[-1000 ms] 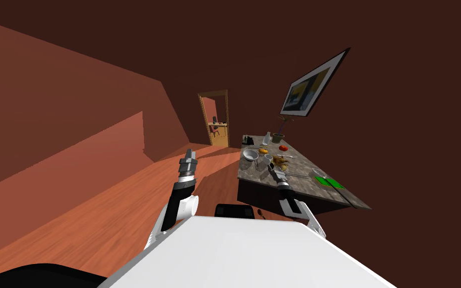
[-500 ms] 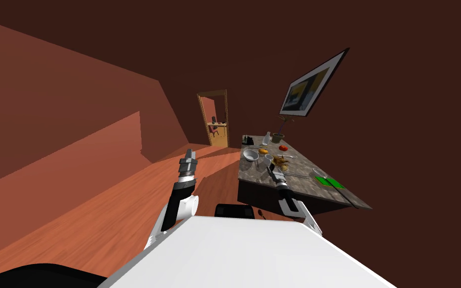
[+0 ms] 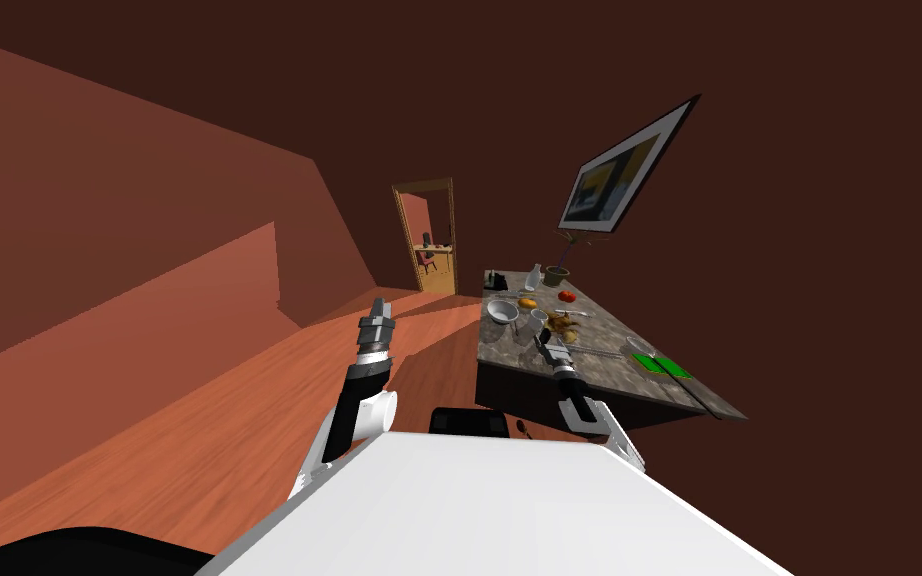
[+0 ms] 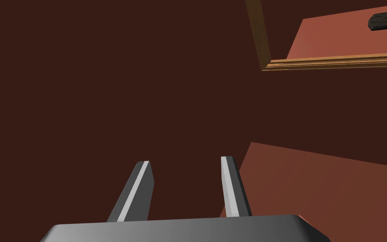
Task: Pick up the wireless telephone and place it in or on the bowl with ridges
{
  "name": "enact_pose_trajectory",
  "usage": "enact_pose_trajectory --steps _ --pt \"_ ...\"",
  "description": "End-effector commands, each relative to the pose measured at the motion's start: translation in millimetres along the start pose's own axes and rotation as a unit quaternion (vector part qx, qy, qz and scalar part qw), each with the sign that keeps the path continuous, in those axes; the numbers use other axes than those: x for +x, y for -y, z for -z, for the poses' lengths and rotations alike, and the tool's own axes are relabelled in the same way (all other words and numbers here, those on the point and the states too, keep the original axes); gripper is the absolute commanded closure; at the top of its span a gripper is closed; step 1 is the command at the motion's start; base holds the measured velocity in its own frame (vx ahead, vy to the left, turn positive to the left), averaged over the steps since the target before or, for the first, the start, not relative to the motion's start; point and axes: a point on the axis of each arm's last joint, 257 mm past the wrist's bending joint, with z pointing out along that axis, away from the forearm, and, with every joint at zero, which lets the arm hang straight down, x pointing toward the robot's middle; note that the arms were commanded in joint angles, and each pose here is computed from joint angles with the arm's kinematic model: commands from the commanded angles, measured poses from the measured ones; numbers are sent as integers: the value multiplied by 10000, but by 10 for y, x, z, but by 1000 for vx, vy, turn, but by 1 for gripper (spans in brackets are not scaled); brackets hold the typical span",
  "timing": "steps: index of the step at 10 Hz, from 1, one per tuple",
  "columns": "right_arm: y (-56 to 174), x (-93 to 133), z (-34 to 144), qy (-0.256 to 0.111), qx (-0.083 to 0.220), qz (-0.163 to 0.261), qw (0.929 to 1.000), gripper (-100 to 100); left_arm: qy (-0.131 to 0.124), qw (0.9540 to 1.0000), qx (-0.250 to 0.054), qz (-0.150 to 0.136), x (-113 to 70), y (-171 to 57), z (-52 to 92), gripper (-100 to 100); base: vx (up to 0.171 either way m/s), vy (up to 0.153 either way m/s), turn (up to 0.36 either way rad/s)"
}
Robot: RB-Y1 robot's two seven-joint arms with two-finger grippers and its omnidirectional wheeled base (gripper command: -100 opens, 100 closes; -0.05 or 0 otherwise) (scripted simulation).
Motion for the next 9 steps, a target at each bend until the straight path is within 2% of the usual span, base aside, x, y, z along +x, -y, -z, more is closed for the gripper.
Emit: enact_pose_trajectory --steps 1,2,6,7,8,9 --pt "0 0 0 0 0 0 10000 -100 0 10000 0 0 0 0 0 0 0 0 0" --pt "0 0 0 0 0 0 10000 100 0 10000 0 0 0 0 0 0 0 0 0" --pt "5 -2 0 0 3 11 10000 100 0 10000 0 0 0 0 0 0 0 0 0" --pt "5 -2 0 0 2 11 10000 0 0 10000 0 0 0 0 0 0 0 0 0" --pt "5 -2 0 0 2 11 10000 100 0 10000 0 0 0 0 0 0 0 0 0" --pt "5 -1 0 -1 2 11 10000 0 0 10000 0 0 0 0 0 0 0 0 0"
